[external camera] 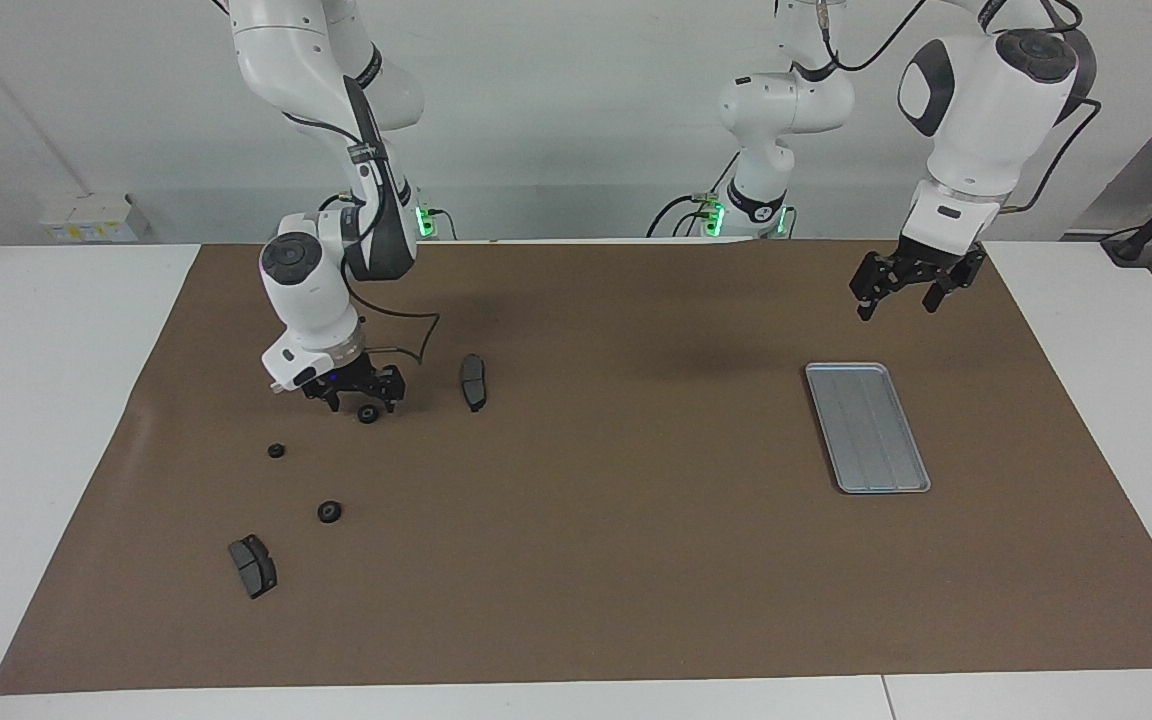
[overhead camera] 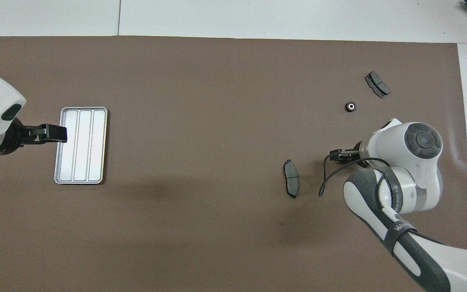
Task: Pick bearing gear from pile to tray
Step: 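Grasp a small black bearing from the parts pile with the right gripper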
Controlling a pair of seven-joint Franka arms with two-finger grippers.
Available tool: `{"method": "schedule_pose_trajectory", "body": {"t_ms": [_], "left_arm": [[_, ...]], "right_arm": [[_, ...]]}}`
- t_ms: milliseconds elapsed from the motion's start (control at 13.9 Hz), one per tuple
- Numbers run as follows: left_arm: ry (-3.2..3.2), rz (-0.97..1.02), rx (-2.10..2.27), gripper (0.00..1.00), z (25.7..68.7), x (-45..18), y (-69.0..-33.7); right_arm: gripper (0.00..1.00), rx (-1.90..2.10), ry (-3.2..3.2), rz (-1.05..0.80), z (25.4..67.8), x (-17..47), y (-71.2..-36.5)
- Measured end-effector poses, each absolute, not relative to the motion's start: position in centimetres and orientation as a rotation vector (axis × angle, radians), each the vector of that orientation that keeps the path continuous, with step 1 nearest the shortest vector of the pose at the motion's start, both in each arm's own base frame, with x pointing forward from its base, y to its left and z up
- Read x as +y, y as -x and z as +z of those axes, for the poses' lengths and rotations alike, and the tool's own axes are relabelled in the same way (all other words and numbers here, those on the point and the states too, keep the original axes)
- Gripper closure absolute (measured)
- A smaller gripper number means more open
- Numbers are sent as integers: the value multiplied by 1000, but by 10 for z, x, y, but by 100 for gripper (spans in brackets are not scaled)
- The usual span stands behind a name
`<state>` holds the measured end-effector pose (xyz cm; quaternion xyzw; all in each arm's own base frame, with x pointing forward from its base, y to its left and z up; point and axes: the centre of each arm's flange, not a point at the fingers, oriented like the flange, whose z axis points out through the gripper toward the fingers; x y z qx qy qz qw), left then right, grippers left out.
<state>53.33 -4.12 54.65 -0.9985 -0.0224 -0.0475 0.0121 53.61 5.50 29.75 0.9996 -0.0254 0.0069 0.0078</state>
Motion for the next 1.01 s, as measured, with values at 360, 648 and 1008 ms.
{"method": "schedule_pose_trajectory", "body": {"t_ms": [360,648,1008], "left_arm": [[3113,-145,-69,0,546,-41,-533],[3113,-145,-69,0,545,-42,-533],[3113,-144,-69,0,545,-42,-533]], "right_arm": [[23,-77,-3126,28,296,57,-536],[26,-78,-3126,35,288,57,-537],[41,-83,-3126,30,285,57,-537]]}}
